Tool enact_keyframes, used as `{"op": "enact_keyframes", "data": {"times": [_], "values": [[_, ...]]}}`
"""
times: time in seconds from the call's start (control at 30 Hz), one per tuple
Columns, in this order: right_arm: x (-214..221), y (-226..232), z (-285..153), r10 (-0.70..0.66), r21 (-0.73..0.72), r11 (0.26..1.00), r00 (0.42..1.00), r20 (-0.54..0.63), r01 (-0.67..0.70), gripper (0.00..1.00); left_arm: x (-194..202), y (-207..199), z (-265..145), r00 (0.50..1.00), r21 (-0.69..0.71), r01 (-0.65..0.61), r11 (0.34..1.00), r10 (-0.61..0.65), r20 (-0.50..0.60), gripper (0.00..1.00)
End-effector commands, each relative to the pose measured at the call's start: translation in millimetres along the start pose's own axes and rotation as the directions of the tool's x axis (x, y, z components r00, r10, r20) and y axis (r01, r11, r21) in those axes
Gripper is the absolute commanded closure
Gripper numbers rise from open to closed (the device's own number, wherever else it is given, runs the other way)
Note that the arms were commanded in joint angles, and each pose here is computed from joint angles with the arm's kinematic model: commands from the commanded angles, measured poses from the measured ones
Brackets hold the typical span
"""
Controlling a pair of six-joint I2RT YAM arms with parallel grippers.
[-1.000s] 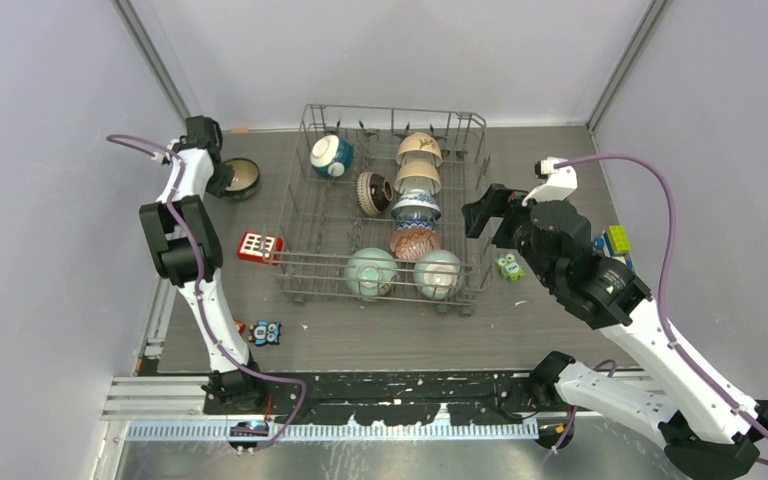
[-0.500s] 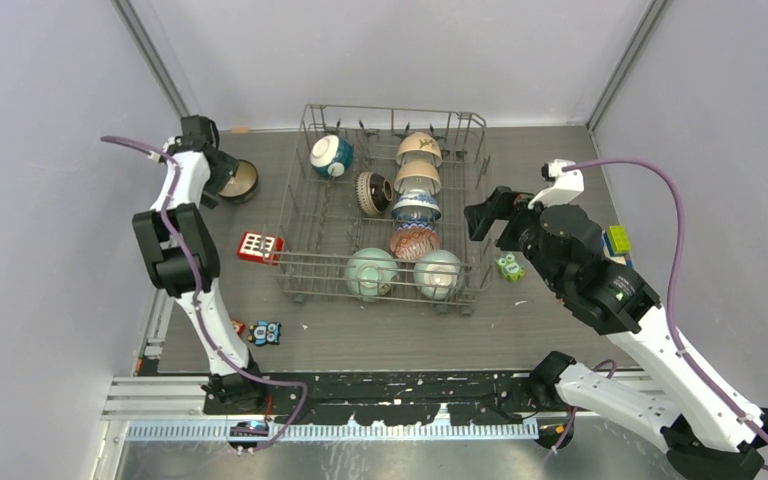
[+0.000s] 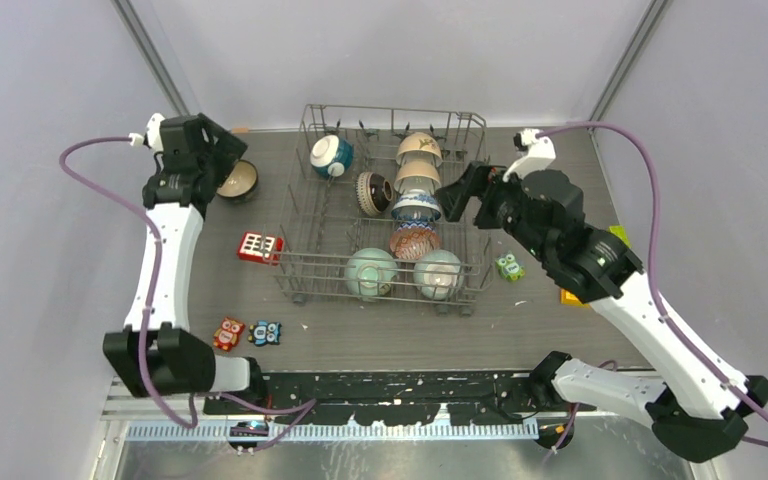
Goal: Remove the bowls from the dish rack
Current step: Adjust the dish rack at the center of the board.
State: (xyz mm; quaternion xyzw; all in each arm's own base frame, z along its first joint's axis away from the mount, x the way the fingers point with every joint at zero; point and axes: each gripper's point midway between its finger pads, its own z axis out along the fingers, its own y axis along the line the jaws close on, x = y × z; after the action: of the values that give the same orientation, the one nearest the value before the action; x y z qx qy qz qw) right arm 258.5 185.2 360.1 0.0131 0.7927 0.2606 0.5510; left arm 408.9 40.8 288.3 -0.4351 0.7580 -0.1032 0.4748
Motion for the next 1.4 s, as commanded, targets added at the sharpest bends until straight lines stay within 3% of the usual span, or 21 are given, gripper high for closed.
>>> {"op": "enact_keyframes", "data": {"times": [0.0,0.27,0.43,0.57,0.73,0.93,1.37], "values": [[-14,36,20,0.065,-0.100,0.993,0.998,-0.013,-0.066,0.00,7,-24,-43,0.995,0.168,-0.098,0.981,0.098,0.009,0.05],[-6,82,72,0.161,-0.214,0.960,0.981,-0.107,-0.181,0.00,0,-30,-118,0.971,0.373,-0.231,0.899,0.190,0.144,0.00],[-1,108,108,0.224,-0.282,0.924,0.964,-0.147,-0.257,0.01,32,-31,-132,0.972,0.478,-0.224,0.849,0.231,0.045,0.00],[9,102,152,0.224,-0.212,0.943,0.961,-0.162,-0.256,0.03,58,-17,-140,0.968,0.511,-0.201,0.836,0.251,-0.029,0.00],[4,106,186,0.295,-0.212,0.921,0.941,-0.166,-0.326,0.06,65,0,-156,0.967,0.493,-0.207,0.845,0.254,-0.028,0.00],[11,129,230,0.373,-0.238,0.875,0.900,-0.226,-0.422,0.13,75,4,-148,0.970,0.471,-0.165,0.867,0.230,-0.083,0.01],[31,97,315,0.416,-0.095,0.890,0.878,-0.237,-0.447,0.12,80,13,-123,0.962,0.395,-0.190,0.899,0.251,-0.108,0.05]]}}
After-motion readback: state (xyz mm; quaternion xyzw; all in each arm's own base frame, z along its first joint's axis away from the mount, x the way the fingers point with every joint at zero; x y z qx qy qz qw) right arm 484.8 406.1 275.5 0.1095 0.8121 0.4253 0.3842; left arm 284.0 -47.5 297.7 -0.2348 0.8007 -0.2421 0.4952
